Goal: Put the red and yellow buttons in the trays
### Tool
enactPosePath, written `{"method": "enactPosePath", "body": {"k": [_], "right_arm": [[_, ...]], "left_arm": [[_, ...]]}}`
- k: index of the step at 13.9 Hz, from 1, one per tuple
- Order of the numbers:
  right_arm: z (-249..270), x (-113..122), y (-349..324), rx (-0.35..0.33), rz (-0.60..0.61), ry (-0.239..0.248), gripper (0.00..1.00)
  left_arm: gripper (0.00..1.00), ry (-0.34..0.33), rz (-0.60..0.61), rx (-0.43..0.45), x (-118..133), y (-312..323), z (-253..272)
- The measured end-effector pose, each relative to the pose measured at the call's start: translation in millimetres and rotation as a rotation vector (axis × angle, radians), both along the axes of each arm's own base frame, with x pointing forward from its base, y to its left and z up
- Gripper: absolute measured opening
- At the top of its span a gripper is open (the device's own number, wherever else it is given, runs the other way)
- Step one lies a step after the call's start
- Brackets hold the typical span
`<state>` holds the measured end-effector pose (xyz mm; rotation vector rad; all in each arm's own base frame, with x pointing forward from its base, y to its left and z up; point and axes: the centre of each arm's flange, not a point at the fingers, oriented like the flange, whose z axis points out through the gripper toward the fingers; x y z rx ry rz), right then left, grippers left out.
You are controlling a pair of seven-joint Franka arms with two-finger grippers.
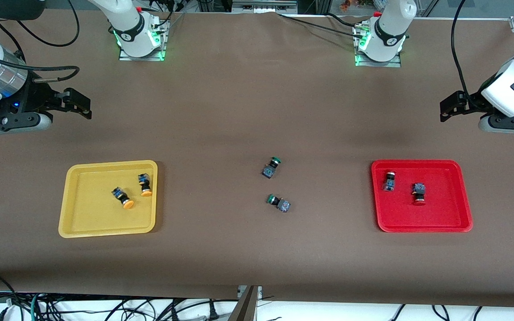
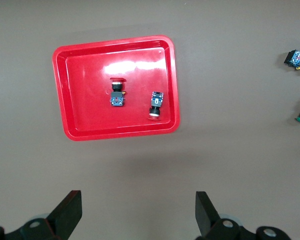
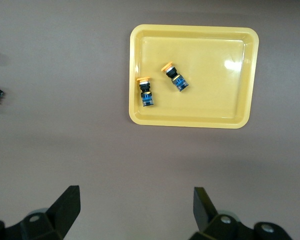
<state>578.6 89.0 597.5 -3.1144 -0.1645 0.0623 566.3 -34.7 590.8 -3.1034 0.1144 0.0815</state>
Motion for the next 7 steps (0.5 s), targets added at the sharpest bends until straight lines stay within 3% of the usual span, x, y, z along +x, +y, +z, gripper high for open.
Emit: {"method": "enactPosePath", "body": {"k": [3, 7], "right_arm": [[2.1, 3.7, 6.0, 0.006, 0.009, -0.035, 1.0], [2.8, 4.3, 6.9, 0.007, 0.01, -0.042, 1.0]], "left_arm": [[1.0, -0.003, 0.001, 0.0, 0.1, 0.0, 1.6], [1.0, -0.011, 0.001, -0.001, 0.8, 0.1, 5.2]]}}
